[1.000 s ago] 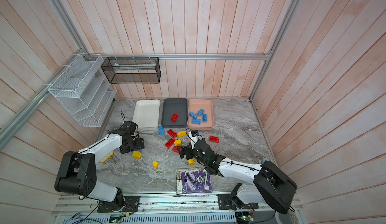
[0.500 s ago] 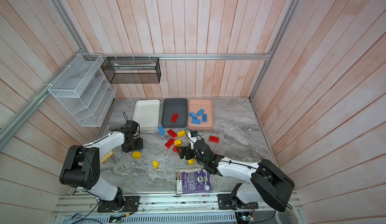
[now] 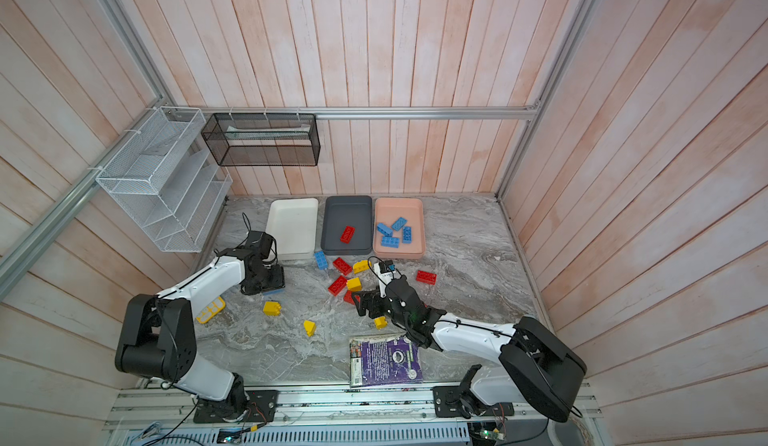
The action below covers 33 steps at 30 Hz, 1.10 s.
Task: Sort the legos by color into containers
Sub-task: 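Close the left gripper on the large blue brick and lift it, then carry the large blue brick over the pink tray and open the left gripper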
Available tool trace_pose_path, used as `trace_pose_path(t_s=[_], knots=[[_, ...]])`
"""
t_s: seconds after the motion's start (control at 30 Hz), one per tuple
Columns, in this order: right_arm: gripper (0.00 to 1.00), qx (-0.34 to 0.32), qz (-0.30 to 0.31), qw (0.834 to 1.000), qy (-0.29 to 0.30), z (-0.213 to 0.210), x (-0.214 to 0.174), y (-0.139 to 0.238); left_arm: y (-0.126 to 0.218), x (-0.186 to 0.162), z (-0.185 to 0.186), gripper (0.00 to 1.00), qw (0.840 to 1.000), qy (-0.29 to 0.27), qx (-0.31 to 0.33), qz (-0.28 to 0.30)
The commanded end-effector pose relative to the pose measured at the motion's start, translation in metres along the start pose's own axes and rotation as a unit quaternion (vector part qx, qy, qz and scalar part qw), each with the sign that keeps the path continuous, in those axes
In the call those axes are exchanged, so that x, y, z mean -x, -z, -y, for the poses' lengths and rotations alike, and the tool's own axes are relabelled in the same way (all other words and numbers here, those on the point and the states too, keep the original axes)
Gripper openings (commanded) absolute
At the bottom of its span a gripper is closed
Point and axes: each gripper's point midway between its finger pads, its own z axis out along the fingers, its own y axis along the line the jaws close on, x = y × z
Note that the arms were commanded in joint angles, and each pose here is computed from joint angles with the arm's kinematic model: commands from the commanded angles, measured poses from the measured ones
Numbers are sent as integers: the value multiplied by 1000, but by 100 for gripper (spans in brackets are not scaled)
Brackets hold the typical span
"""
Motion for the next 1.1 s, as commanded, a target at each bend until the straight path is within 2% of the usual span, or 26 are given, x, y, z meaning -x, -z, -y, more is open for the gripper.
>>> trace_pose_path(t_s=[0.0,0.27,0.53,0.77,1.07], knots=[[91,4,26,1000,-4,-7,15,5,35,22,23,50,998,-14,-33,42],[91,10,31,999,-21,-12,23,13,77,59,92,50,988,-57,-112,93],[91,-40,35,998,-20,5,25,33,111,95,183,50,956,-98,-229,157],[91,-74,37,996,-12,11,35,53,102,106,269,50,931,-139,-295,165],[90,-69,73,995,6,-7,73,79,73,115,366,50,903,-175,-361,154]])
